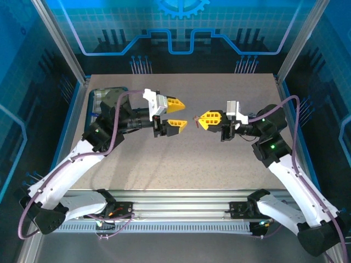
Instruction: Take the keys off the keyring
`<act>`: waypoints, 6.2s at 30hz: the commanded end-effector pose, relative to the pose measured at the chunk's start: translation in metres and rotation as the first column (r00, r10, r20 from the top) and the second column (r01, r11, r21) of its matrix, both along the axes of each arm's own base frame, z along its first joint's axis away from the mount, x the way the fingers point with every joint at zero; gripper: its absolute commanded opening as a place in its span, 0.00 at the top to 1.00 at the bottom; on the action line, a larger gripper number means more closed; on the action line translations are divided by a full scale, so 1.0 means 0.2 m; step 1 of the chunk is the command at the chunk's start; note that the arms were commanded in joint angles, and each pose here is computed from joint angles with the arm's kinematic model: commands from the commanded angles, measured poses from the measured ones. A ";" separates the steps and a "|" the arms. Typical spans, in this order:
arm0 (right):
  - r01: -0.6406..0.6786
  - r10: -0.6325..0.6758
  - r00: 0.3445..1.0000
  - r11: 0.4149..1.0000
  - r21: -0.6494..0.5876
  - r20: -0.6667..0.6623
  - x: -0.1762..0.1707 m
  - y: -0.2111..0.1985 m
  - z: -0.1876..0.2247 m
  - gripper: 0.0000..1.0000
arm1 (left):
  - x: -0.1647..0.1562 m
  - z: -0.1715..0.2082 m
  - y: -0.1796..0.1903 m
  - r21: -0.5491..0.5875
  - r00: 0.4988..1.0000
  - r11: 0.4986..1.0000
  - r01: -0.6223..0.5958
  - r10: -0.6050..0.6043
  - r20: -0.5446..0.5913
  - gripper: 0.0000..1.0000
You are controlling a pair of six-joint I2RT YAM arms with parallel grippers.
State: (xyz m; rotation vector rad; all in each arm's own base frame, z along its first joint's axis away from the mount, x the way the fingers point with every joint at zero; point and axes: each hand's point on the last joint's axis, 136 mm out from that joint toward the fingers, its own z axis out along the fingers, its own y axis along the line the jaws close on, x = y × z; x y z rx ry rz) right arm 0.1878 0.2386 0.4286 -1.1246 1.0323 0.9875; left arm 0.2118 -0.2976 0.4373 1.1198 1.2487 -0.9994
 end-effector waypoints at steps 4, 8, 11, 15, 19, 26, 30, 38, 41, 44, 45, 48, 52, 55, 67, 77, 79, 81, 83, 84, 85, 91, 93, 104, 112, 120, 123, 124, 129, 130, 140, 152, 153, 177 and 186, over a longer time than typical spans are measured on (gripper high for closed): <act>-0.087 0.087 0.996 0.995 0.058 0.003 -0.05 -0.02 0.14 1.00 | -0.04 0.00 -0.05 -0.002 0.997 0.997 0.077 -0.077 -0.007 0.37; -0.113 0.113 0.994 0.992 0.061 -0.010 -0.05 -0.01 0.14 1.00 | -0.04 0.01 -0.07 -0.008 0.995 0.995 0.103 -0.103 -0.003 0.35; -0.126 0.127 0.992 0.990 0.065 -0.017 -0.06 -0.01 0.15 1.00 | -0.05 0.01 -0.09 -0.001 0.992 0.993 0.122 -0.122 -0.006 0.37; -0.153 0.155 0.987 0.986 0.064 -0.034 -0.06 -0.01 0.15 1.00 | -0.04 0.00 -0.11 0.003 0.990 0.990 0.139 -0.139 -0.007 0.39; -0.166 0.168 0.985 0.984 0.063 -0.040 -0.07 0.00 0.14 1.00 | -0.05 0.01 -0.13 0.002 0.988 0.988 0.153 -0.153 -0.005 0.39; -0.166 0.169 0.985 0.984 0.063 -0.042 -0.07 0.00 0.14 1.00 | -0.07 0.00 -0.16 0.015 0.981 0.981 0.191 -0.191 -0.019 0.58; -0.169 0.172 0.984 0.984 0.062 -0.046 -0.07 0.00 0.14 1.00 | -0.08 -0.01 -0.16 0.027 0.979 0.979 0.203 -0.203 -0.021 0.71; -0.151 0.155 0.987 0.985 0.078 -0.044 -0.04 -0.02 0.16 1.00 | -0.12 -0.04 -0.16 0.041 0.975 0.974 0.222 -0.220 -0.038 0.67; -0.155 0.159 0.986 0.985 0.080 -0.049 -0.04 -0.01 0.16 1.00 | -0.14 -0.04 -0.16 0.046 0.972 0.972 0.231 -0.229 -0.041 0.73; -0.158 0.163 0.985 0.984 0.082 -0.055 -0.04 -0.01 0.16 1.00 | -0.14 -0.04 -0.16 0.043 0.971 0.970 0.238 -0.237 -0.033 0.77; -0.157 0.162 0.985 0.984 0.083 -0.056 -0.04 -0.01 0.16 1.00 | -0.14 -0.03 -0.16 0.041 0.971 0.970 0.239 -0.238 -0.029 0.78; -0.158 0.163 0.985 0.984 0.082 -0.059 -0.04 -0.01 0.16 1.00 | -0.14 -0.02 -0.17 0.039 0.971 0.970 0.240 -0.240 -0.022 0.84; -0.155 0.159 0.986 0.985 0.073 -0.055 -0.04 -0.01 0.15 1.00 | -0.13 -0.02 -0.18 0.040 0.972 0.971 0.236 -0.235 -0.021 0.96; -0.144 0.147 0.988 0.988 0.064 -0.054 -0.03 -0.01 0.13 1.00 | -0.12 -0.02 -0.18 0.041 0.974 0.973 0.226 -0.225 -0.020 1.00; 0.101 -0.081 0.979 0.990 -0.100 0.187 -0.04 0.04 -0.05 1.00 | -0.10 -0.02 -0.18 0.036 0.976 0.977 0.211 -0.209 -0.058 1.00; 0.346 -0.216 0.863 0.911 -0.223 0.457 0.02 0.09 -0.22 1.00 | -0.11 0.00 -0.18 0.033 0.972 0.974 0.223 -0.219 -0.089 1.00; 0.366 -0.210 0.848 0.897 -0.250 0.487 0.03 0.10 -0.26 1.00 | -0.11 0.00 -0.18 0.031 0.972 0.975 0.222 -0.219 -0.083 1.00; 0.368 -0.211 0.841 0.898 -0.242 0.498 0.02 0.10 -0.26 1.00 | -0.11 0.00 -0.18 0.031 0.973 0.975 0.220 -0.217 -0.082 1.00; 0.363 -0.201 0.841 0.898 -0.249 0.503 0.01 0.11 -0.27 1.00 | -0.11 0.00 -0.18 0.028 0.975 0.977 0.212 -0.209 -0.080 1.00; 0.362 -0.200 0.842 0.898 -0.249 0.501 0.01 0.11 -0.28 1.00 | -0.11 0.00 -0.18 0.027 0.976 0.978 0.207 -0.205 -0.077 1.00; 0.355 -0.201 0.849 0.902 -0.245 0.489 0.01 0.11 -0.27 1.00 | -0.11 0.00 -0.17 0.028 0.976 0.978 0.205 -0.202 -0.074 1.00; 0.251 -0.186 0.918 0.956 -0.151 0.351 0.00 0.08 -0.16 1.00 | -0.09 -0.04 -0.15 0.034 0.985 0.987 0.158 -0.155 -0.070 0.86; 0.228 -0.178 0.932 0.965 -0.127 0.317 0.01 0.06 -0.14 1.00 | -0.09 -0.04 -0.14 0.029 0.987 0.989 0.147 -0.145 -0.067 0.74; 0.129 -0.122 0.978 0.991 -0.029 0.172 0.02 0.00 -0.03 1.00 | -0.06 -0.10 -0.10 0.044 0.996 0.997 0.067 -0.064 -0.061 0.49; 0.027 -0.029 0.996 0.999 0.032 0.087 0.01 -0.02 0.03 1.00 | 0.06 -0.09 0.00 -0.030 0.993 0.993 -0.114 0.113 -0.036 0.35; -0.023 0.021 0.999 0.997 0.070 0.032 0.01 -0.01 0.05 1.00 | 0.10 -0.05 0.04 -0.106 0.990 0.985 -0.137 0.133 -0.038 0.35; -0.029 0.027 0.999 0.997 0.068 0.025 0.01 -0.01 0.04 1.00 | 0.07 -0.02 0.01 -0.111 0.996 0.991 -0.074 0.069 -0.050 0.38; -0.029 0.027 0.999 0.997 0.068 0.022 0.01 -0.01 0.04 1.00 | 0.06 0.00 0.00 -0.115 0.997 0.992 -0.056 0.050 -0.055 0.41; -0.019 0.017 0.999 0.998 0.058 0.029 0.02 -0.01 0.04 1.00 | 0.04 0.01 -0.03 -0.103 0.997 0.995 0.000 -0.008 -0.076 0.51; -0.011 0.009 0.999 0.999 0.052 0.032 0.02 0.00 0.03 1.00 | 0.03 0.02 -0.03 -0.106 0.997 0.994 0.006 -0.014 -0.079 0.53; 0.027 -0.029 0.999 0.999 0.046 0.046 0.04 -0.01 0.02 1.00 | 0.01 0.03 -0.06 -0.091 0.991 0.993 0.074 -0.084 -0.104 0.66; 0.053 -0.057 0.997 0.997 0.061 0.061 0.05 -0.02 0.04 1.00 | 0.02 -0.01 -0.08 -0.065 0.987 0.994 0.091 -0.099 -0.128 0.78; 0.052 -0.056 0.997 0.997 0.061 0.060 0.05 -0.02 0.04 1.00 | 0.02 -0.01 -0.08 -0.064 0.987 0.994 0.089 -0.097 -0.129 0.79; 0.059 -0.065 0.984 0.997 0.041 0.166 -0.02 -0.02 -0.03 1.00 | 0.11 -0.01 -0.07 -0.086 0.988 0.996 0.008 -0.021 -0.155 1.00; 0.014 -0.014 0.981 1.000 0.000 0.195 -0.09 -0.02 -0.05 1.00 | 0.13 0.00 -0.05 -0.097 0.985 0.995 -0.003 -0.014 -0.174 1.00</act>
